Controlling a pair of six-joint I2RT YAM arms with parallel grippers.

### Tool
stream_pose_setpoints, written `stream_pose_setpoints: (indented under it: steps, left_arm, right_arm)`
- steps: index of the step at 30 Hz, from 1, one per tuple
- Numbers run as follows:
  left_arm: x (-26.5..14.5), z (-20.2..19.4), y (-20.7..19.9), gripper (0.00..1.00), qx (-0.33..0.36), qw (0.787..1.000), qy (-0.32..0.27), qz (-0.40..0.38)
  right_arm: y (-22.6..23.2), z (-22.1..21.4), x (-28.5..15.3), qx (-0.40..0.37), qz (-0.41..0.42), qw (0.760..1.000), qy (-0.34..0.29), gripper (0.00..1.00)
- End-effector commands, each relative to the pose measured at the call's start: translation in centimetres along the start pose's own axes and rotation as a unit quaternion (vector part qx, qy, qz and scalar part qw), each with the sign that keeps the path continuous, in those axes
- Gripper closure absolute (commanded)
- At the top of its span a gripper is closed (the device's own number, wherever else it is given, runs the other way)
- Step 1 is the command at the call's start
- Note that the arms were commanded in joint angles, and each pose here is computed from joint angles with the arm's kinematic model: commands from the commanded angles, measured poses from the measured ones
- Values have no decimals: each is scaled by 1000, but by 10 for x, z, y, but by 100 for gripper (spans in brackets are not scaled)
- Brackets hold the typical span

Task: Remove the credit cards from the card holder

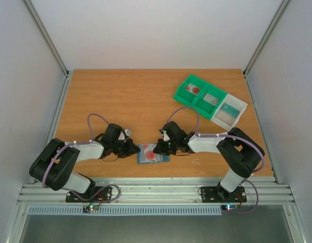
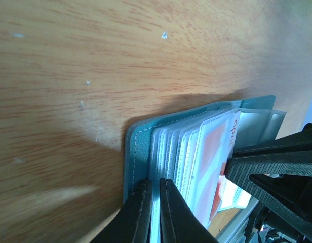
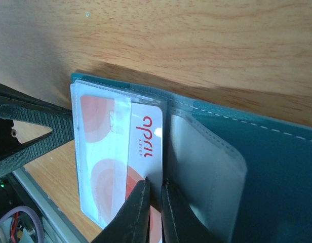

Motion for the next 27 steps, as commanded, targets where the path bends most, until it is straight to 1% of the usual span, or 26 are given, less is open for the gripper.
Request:
stream_pose_setpoints:
  steps: [1, 4, 7, 8, 11, 15, 20, 27]
  left_arm:
    - [3, -5, 11, 92, -5, 999, 9, 30]
    - [1, -5, 10, 92, -6, 999, 4, 33]
    - [-1, -4, 9, 92, -5, 999, 0, 36]
    - [-2, -3, 9, 92, -3, 999, -3, 36]
    - [-4, -3, 8, 92, -2, 999, -8, 39]
    - [-4, -3, 8, 92, -2, 999, -8, 39]
    - [-4, -4, 9, 92, -4, 999, -6, 41]
    - [-4, -3, 9, 92, -3, 999, -8, 39]
  right_arm:
    - [-2, 3, -6, 0, 10, 1000, -15, 96]
    - [-1, 4, -10, -1, 19, 1000, -19, 98]
    - [-1, 4, -12, -4, 24, 999, -22, 99]
    - [0, 4, -12, -6, 25, 999, -21, 98]
    - [-1, 3, -10, -1, 31, 999, -16, 88]
    - [-3, 3, -7, 6, 34, 999, -12, 83]
    - [-3, 3, -2, 7, 39, 999, -4, 80]
    - [-3, 3, 3, 7, 45, 999, 3, 81]
Point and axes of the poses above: each gripper's point midway between its finger pads, its own x axis out along the fingers, its own y axis along the line the jaws close on, z = x × y, the point moved 6 cm from there along -x, back along the fingers, and after that the axes turned 12 degrees about x, right-handed, at the moved point
